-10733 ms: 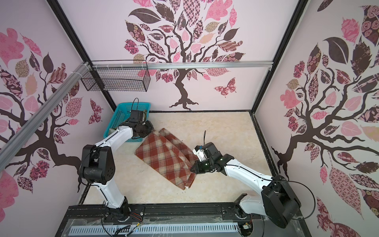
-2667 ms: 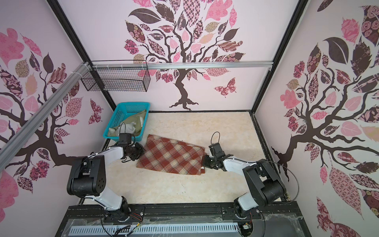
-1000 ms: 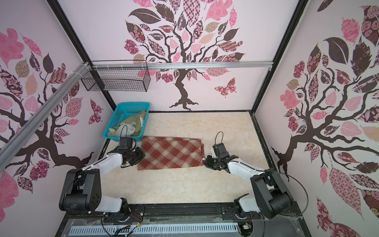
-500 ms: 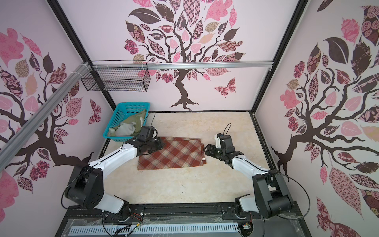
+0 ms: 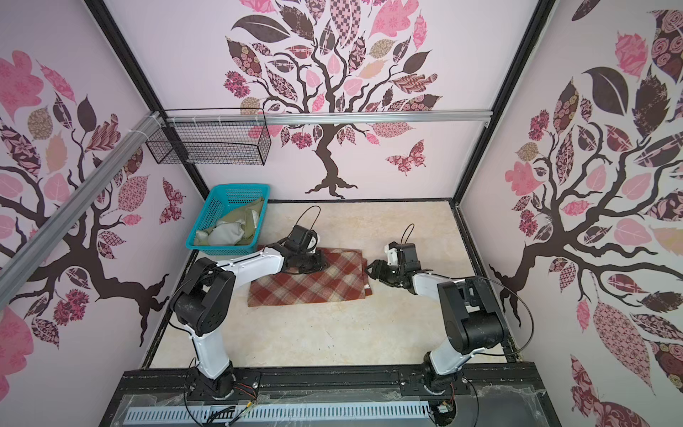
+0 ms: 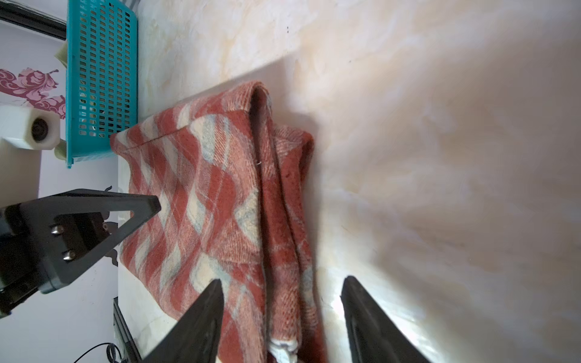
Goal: Fold and stack skirts
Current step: Fold the skirt at the center of the table.
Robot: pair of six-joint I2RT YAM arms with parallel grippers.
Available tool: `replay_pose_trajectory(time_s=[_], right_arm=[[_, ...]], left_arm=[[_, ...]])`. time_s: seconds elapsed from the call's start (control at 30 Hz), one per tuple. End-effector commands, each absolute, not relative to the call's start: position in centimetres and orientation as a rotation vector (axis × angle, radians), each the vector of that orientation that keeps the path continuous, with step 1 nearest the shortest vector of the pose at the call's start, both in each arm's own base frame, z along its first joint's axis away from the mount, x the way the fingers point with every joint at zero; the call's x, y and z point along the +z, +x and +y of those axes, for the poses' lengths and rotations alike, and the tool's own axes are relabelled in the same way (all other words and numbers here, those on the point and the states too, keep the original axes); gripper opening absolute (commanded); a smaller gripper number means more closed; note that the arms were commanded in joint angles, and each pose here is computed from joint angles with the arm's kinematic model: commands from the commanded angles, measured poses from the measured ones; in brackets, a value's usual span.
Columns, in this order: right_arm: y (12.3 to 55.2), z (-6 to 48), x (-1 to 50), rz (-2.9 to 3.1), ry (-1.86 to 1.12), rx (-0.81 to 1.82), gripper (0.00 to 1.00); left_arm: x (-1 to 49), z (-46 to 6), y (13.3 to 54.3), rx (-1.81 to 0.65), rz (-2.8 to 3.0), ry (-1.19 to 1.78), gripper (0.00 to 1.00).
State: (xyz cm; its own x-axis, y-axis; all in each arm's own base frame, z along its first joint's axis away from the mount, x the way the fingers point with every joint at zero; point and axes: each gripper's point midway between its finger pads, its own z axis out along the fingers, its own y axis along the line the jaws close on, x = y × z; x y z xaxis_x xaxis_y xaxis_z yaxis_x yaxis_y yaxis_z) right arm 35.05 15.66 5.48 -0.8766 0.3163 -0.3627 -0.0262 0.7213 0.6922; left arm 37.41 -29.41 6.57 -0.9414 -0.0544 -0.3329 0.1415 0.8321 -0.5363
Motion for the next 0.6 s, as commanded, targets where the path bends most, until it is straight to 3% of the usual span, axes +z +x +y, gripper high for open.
replay_pose_trajectory(time_s=[0.0,0.57], right_arm=[[35.8,16.2,5.9,2.445,0.194,1.043,0.63],[35.1,16.5,3.7,2.497,0.214,1.07,0.61]], left_arm=[[7.8,-32.0,37.9,-0.909,2.631,0.129,0.21],[4.2,-34.6,36.2,-0.969,2.722,0.161,0.2]])
